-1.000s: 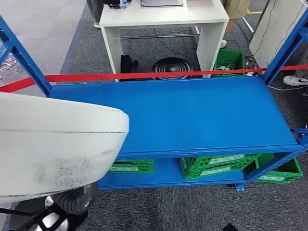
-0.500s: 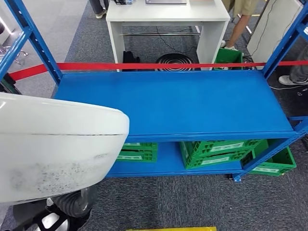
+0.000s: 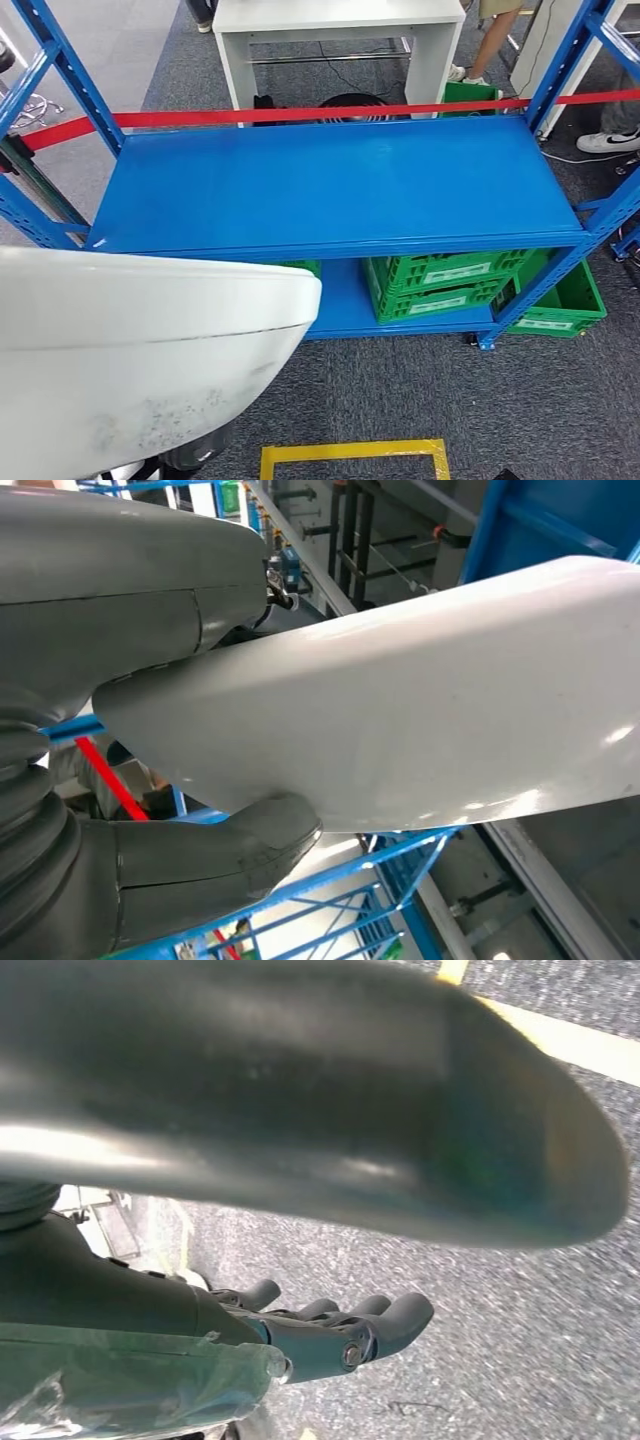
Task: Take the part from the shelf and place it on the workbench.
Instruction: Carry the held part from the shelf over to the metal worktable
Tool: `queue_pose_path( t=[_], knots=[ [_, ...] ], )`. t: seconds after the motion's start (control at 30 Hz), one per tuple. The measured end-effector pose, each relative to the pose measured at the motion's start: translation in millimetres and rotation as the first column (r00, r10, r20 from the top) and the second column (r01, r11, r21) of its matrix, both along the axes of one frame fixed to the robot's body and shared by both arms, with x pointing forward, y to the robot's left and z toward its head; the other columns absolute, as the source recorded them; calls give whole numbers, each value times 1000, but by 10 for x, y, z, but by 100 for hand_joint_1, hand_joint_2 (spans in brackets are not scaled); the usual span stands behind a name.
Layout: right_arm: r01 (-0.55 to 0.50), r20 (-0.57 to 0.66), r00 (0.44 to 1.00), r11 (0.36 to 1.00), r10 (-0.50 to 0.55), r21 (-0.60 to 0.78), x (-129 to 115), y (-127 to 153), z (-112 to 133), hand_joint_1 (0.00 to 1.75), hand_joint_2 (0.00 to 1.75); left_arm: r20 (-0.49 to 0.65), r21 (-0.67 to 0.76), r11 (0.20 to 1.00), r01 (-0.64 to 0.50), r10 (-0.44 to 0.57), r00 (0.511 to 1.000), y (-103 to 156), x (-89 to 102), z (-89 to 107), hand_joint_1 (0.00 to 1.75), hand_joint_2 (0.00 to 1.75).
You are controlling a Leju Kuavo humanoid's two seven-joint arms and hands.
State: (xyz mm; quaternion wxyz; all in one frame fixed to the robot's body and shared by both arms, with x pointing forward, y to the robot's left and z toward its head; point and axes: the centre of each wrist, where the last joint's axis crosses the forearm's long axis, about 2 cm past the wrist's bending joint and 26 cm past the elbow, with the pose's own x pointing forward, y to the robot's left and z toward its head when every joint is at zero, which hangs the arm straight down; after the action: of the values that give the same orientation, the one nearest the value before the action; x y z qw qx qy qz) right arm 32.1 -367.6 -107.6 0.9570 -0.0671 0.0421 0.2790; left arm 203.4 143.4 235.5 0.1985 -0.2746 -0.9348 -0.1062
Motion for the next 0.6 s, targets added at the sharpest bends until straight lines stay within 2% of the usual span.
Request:
queue_pose_path(
  t=[0.3, 0.6],
  knots=[
    [10, 17, 1000, 999, -11, 36, -36, 130, -20, 0, 0, 18, 24, 998, 56, -56, 998, -134, 10, 16, 175, 175],
    [-6, 68, 998, 995, -1, 99, -20, 365, -41, 0, 0, -31, 36, 995, 91, -90, 995, -204, 22, -87, 175, 175]
  ],
)
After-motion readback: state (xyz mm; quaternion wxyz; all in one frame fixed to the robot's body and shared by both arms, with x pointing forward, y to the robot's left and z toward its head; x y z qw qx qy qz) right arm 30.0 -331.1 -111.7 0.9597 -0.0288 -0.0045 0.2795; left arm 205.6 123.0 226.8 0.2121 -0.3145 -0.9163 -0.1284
